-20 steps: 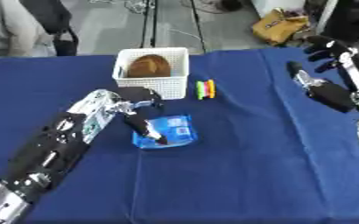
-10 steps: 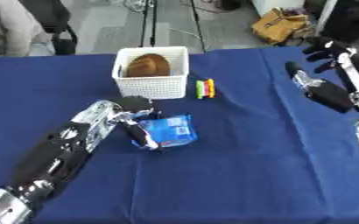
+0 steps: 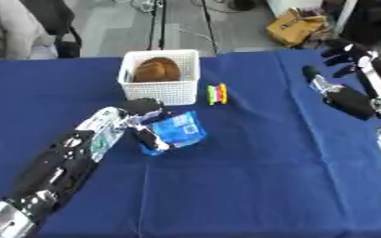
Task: Pick up objects on the table and place them in the box.
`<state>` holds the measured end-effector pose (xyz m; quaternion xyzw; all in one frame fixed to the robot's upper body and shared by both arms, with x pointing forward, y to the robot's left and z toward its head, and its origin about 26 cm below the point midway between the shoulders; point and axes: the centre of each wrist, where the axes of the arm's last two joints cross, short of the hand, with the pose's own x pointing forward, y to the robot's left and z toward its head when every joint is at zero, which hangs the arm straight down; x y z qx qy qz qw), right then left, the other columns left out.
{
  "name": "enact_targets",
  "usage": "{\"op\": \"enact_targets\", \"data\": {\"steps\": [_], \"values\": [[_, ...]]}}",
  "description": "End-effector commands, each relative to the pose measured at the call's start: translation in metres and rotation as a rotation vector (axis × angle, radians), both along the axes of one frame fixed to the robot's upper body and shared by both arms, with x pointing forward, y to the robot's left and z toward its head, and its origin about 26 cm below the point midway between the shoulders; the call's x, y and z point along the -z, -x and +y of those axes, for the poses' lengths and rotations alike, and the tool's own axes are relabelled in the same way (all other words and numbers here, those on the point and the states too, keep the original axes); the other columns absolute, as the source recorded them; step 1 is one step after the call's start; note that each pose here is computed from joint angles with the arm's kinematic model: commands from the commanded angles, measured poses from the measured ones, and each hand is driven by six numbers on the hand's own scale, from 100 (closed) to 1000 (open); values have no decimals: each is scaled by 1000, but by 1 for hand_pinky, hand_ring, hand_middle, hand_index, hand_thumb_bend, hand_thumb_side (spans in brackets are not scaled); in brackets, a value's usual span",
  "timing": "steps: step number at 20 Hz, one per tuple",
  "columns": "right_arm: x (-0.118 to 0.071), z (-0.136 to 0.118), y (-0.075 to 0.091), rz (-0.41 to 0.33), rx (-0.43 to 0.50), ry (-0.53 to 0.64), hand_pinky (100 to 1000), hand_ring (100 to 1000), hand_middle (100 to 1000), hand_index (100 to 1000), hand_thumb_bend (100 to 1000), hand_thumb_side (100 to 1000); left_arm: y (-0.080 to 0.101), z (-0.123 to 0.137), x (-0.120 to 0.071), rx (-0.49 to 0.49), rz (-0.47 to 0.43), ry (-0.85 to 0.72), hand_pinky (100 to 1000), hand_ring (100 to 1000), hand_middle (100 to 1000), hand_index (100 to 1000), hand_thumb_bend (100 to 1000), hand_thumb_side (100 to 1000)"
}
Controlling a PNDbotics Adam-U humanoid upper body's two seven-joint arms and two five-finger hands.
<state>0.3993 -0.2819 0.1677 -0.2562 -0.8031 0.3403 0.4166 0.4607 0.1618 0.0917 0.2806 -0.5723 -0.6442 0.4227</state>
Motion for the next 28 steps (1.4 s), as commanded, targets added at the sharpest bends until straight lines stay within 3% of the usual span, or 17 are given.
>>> {"op": "enact_targets", "data": {"steps": [1,3,13,15,16,21,28], "values": [[-13,-1,-1,-35,0,13,634,744,737,919,434,655,-4,4,-21,-20,-60,46,536,523,191,723,382,358],[-13,-1,-1,-35,0,13,634,744,737,919,434,655,-4,5,-28,-24,-65,60,524,514,179,710,341,365],[-10,-4,0,-27,9,14,634,744,737,919,437,655,0,31,-114,-83,-159,284,483,508,177,711,322,404],[-10,-4,0,-26,8,13,634,744,737,919,436,656,0,35,-123,-118,-177,338,482,509,180,711,335,408],[-9,-4,0,-24,8,13,633,744,737,919,437,656,-1,40,-127,-164,-198,366,476,510,198,715,405,433],[-9,-2,0,-23,-1,16,633,744,737,919,438,656,-16,50,-119,-389,-327,415,479,511,203,718,451,440],[-14,2,-1,-35,-19,22,633,744,736,920,423,648,-29,61,-96,-529,-393,365,484,521,239,733,503,478]]}}
